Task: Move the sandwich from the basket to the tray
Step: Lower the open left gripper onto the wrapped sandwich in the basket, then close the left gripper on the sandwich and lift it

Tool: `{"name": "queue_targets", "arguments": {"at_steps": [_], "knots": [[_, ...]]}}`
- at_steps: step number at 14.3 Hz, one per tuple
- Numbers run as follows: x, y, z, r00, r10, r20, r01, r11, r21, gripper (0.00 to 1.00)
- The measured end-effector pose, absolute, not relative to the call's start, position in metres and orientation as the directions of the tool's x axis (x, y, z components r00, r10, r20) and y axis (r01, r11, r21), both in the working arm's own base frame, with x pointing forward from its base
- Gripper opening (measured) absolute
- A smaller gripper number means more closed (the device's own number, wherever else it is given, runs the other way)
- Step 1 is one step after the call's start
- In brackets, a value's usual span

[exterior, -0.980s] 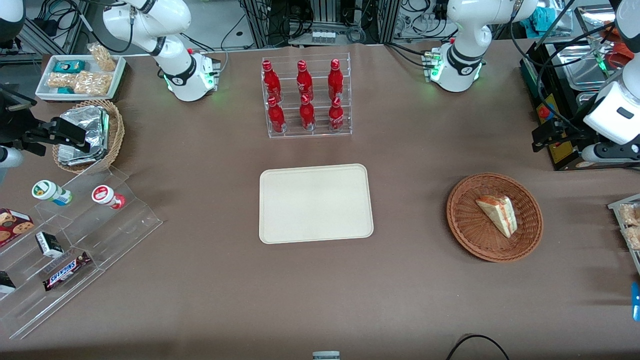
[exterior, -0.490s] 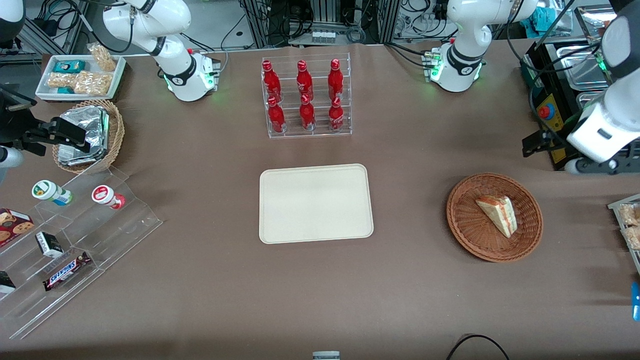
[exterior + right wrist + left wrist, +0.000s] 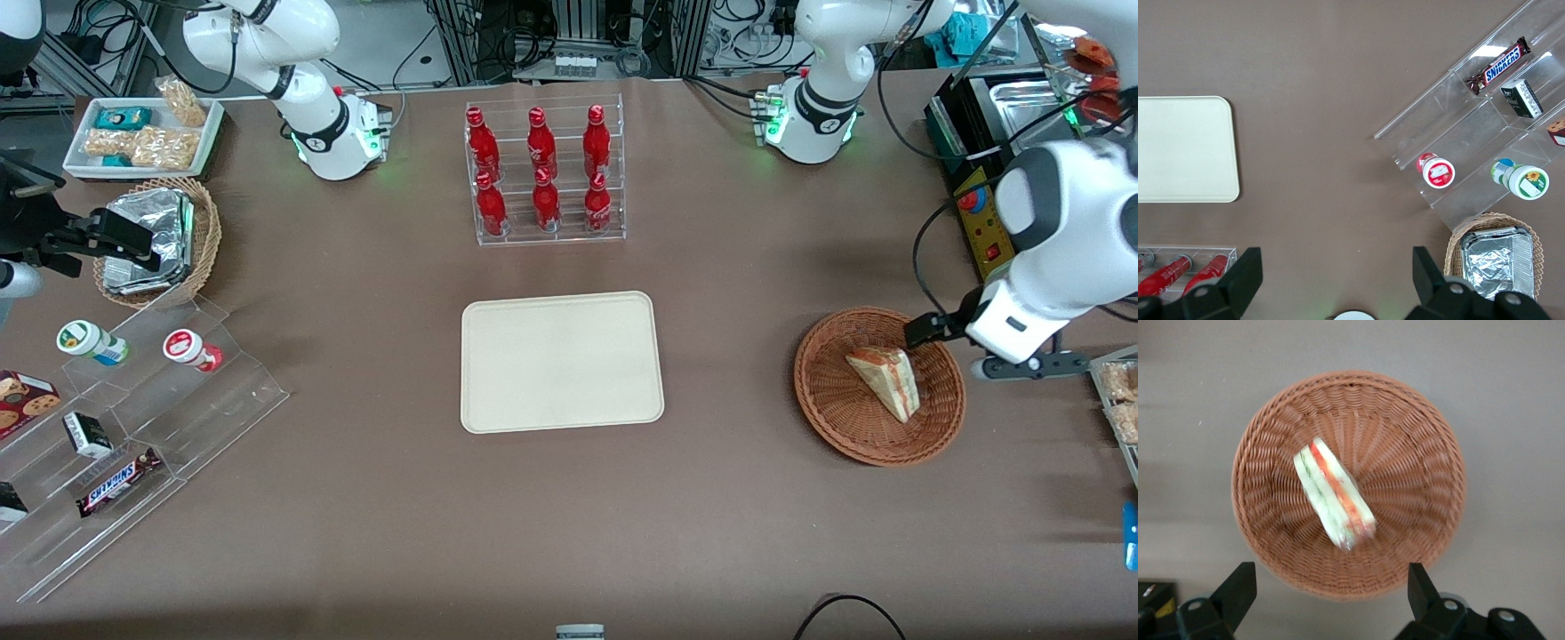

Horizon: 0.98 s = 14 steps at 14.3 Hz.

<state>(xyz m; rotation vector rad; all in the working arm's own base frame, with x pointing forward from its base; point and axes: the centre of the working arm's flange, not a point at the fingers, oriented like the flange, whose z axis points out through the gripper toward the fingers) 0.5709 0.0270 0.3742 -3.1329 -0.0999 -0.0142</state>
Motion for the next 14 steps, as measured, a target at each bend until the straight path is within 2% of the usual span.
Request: {"name": "queue_targets", "arguments": {"at_steps": [3,7,10,11,14], "knots": [[0.556,0.030,0.329,0.982,0.181,0.050,0.181,-0.983,0.007,1.00],[0.555,0.027,0.307,0.862,0.506,0.042,0.505,-0.863,0.025,1.00],[0.561,0.026,0.276,0.792,0.609,0.053,0.607,-0.794,0.045,1.00],[0.561,0.025,0.264,0.784,0.618,0.050,0.617,-0.786,0.046,0.94],[0.562,0.025,0.246,0.780,0.625,0.035,0.624,-0.781,0.037,0.60]]}}
